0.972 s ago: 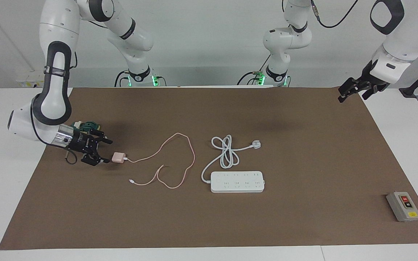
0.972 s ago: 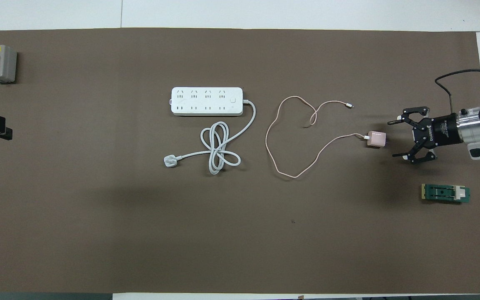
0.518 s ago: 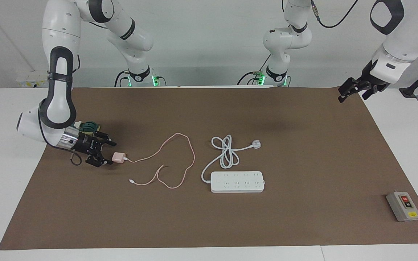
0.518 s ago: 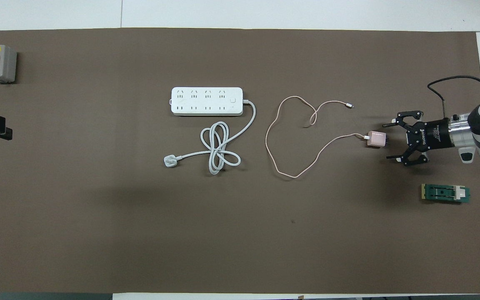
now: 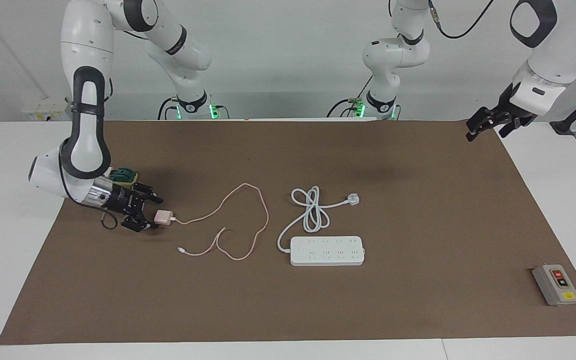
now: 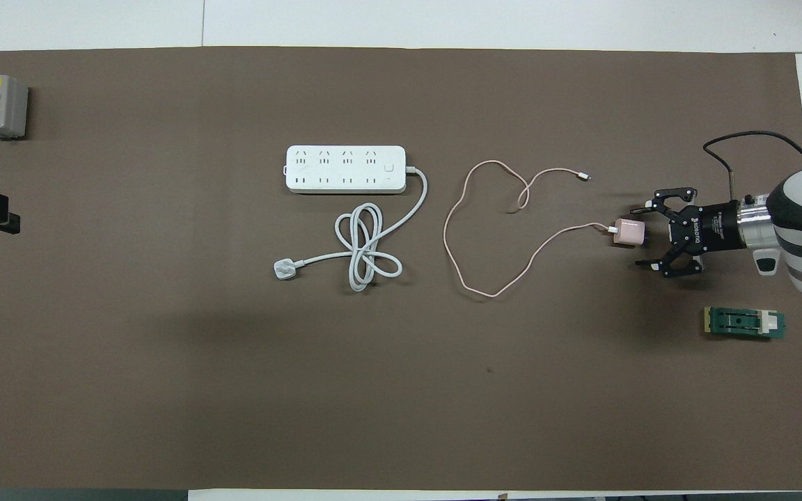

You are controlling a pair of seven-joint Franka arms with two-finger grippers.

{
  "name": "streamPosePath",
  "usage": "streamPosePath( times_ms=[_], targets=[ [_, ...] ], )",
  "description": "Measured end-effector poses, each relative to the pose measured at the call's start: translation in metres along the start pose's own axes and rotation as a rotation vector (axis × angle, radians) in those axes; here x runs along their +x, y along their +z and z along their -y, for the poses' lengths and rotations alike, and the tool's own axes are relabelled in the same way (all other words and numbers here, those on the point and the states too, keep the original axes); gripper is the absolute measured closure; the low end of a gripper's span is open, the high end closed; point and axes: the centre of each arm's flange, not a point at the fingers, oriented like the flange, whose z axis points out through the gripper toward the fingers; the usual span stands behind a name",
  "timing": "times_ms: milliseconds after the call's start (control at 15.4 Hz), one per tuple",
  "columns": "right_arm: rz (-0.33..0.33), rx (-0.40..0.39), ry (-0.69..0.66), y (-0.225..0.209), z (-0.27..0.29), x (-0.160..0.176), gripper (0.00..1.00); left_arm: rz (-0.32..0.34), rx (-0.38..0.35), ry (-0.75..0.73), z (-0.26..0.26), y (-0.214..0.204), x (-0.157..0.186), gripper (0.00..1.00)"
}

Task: Plug charger into power strip
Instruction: 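Reach the right gripper to the pink charger and grasp it, then lift the charger with the right gripper while the left gripper reaches in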

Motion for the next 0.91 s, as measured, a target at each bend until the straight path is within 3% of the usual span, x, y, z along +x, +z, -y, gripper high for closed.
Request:
streamPosePath(
  times_ms=[65,324,583,907],
  targets=[
    [0.0,0.001,0.0,0.0,0.0,0.0,0.07,0.0,0.0,-0.001,0.001,0.0,0.0,0.0],
    [-0.005,0.004,-0.022,0.001,-0.004,0.001,0.52,-0.002,0.0,0.003,-0.002,0.0,0.0,0.0],
    [-0.012,0.007,-0.035,0.002,-0.003,-0.003,0.52,-0.01,-0.035,0.018,-0.01,-0.001,0.001,0.0],
    [0.007,-0.021,-0.06,0.008,0.016,-0.034,0.52,-0.02,-0.254,0.022,0.0,-0.001,0.003,0.0]
  ],
)
